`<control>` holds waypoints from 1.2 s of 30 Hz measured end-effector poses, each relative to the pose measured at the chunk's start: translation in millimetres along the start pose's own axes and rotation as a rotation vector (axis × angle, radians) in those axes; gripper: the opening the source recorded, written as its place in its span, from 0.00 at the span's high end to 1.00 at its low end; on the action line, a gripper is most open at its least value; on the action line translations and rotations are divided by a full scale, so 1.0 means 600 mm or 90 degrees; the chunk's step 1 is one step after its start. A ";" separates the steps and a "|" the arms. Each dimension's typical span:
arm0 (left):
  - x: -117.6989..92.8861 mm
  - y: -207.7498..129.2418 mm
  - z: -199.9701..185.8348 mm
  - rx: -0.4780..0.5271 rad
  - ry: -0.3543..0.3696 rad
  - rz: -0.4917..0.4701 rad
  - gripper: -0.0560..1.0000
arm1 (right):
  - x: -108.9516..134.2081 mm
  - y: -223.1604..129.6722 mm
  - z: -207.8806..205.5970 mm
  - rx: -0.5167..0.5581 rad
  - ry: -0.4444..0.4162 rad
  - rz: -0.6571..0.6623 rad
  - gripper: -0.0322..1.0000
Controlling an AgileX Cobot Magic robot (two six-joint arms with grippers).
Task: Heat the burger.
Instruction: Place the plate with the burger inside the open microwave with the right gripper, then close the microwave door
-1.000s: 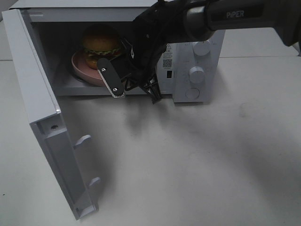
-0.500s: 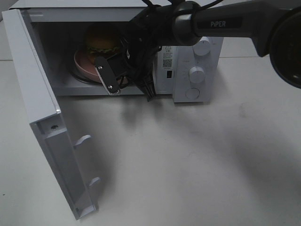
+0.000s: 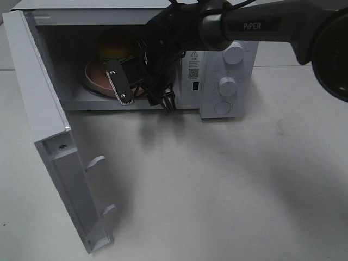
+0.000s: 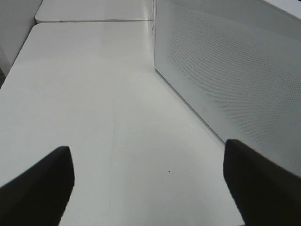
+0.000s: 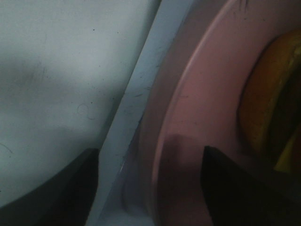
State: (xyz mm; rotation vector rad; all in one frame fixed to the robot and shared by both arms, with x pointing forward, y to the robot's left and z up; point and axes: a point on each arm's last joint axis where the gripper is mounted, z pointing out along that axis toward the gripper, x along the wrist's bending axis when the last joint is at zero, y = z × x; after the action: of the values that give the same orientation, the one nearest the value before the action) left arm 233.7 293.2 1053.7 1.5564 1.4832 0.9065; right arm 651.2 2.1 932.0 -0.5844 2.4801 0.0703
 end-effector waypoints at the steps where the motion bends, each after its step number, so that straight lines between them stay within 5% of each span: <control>1: 0.000 0.000 0.000 0.000 0.000 0.000 0.18 | 0.000 0.000 0.000 0.000 0.000 0.000 0.36; 18: 0.000 0.000 0.000 0.000 0.000 0.000 0.18 | 0.064 -0.014 -0.073 -0.043 -0.036 -0.013 0.32; 36: 0.000 0.000 0.000 0.000 0.000 0.000 0.18 | 0.161 -0.041 -0.157 -0.054 -0.013 -0.004 0.32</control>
State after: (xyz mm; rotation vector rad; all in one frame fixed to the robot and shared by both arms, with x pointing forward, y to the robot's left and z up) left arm 233.7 293.2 1053.7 1.5564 1.4832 0.9065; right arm 540.7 -74.8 958.1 -0.6243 2.4656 0.1789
